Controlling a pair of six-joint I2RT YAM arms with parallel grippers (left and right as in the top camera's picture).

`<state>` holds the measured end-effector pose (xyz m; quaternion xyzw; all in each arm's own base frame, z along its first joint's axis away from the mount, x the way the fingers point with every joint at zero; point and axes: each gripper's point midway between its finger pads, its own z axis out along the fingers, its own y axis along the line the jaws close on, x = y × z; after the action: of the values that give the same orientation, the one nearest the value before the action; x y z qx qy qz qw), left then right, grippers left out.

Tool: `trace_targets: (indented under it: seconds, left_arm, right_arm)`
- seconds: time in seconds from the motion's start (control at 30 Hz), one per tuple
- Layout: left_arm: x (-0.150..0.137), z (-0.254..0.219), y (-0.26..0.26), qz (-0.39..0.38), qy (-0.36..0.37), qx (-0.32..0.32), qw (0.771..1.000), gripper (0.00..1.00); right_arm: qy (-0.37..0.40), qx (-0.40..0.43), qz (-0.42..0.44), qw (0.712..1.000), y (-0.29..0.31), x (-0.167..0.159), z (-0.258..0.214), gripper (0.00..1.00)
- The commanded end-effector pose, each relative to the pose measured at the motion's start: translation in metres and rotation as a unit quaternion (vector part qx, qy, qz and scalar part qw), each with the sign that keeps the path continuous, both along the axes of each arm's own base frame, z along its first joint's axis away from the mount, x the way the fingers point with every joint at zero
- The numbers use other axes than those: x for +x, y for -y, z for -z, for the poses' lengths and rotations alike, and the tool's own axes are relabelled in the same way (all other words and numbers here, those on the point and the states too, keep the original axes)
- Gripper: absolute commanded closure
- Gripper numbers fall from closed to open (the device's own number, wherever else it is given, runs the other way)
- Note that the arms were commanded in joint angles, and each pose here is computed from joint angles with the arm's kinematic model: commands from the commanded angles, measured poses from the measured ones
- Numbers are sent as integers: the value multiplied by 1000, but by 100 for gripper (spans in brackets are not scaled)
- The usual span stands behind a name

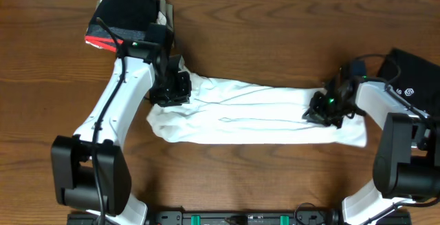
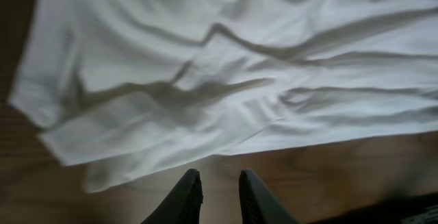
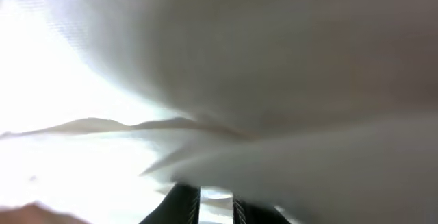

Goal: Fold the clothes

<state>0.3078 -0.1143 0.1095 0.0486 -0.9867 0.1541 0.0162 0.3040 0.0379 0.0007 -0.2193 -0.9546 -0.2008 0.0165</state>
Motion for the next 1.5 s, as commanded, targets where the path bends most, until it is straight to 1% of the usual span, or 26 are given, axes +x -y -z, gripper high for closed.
trace_targets:
  seconds: [0.0,0.1,0.2,0.3,0.47,0.5,0.53,0.57,0.6,0.63,0.7,0.77,0.9,1.0,1.2,1.3,1.47]
  left_arm:
    - [0,-2,-3,-2,2,4,1000,78]
    - [1,-2,-3,-2,2,4,1000,78]
    - [1,-2,-3,-1,2,4,1000,77]
    - [0,-2,-3,-1,2,4,1000,77]
    - [0,-1,7,12,4,-1,1000,77]
    - [-1,1,9,17,2,0,1000,77]
    - [-2,2,10,19,-1,1,1000,77]
    - [-2,4,11,20,-3,1,1000,77]
    - [-3,6,12,22,-7,2,1000,77]
    - [-2,9,12,22,-10,3,1000,77]
    - [0,16,13,22,-17,4,1000,68]
    - [4,27,12,20,-24,6,999,65]
    - [13,49,12,16,-36,8,999,66]
    - [16,65,7,8,-50,11,999,70]
    - [14,94,-14,-13,-95,20,995,71]
    - [9,99,-20,-20,-113,23,993,72]
    - [6,94,-25,-16,-116,24,993,73]
  right_arm:
    - [32,-75,2,997,35,25,-11,84]
    - [43,-82,-8,996,39,39,-32,85]
    - [45,-83,-27,995,38,46,-55,80]
    - [40,-85,-34,995,38,48,-77,80]
    - [20,-82,-23,996,42,42,-110,70]
    - [14,-87,-20,996,45,38,-112,65]
    - [2,-99,-14,995,52,33,-111,51]
    - [-7,-109,-8,994,59,29,-110,32]
    - [-22,-123,2,992,68,23,-108,1]
    - [-34,-134,11,990,77,18,-105,1]
    - [-50,-137,28,989,89,9,-100,1]
    - [-64,-134,42,988,99,1,-94,1]
    - [-83,-120,64,987,109,-13,-84,1]
    - [-90,-114,71,987,112,-18,-79,1]
    - [-92,-113,72,987,111,-20,-72,1]
    - [-92,-113,72,987,111,-21,-69,1]
    - [-92,-114,76,986,111,-20,-68,1]
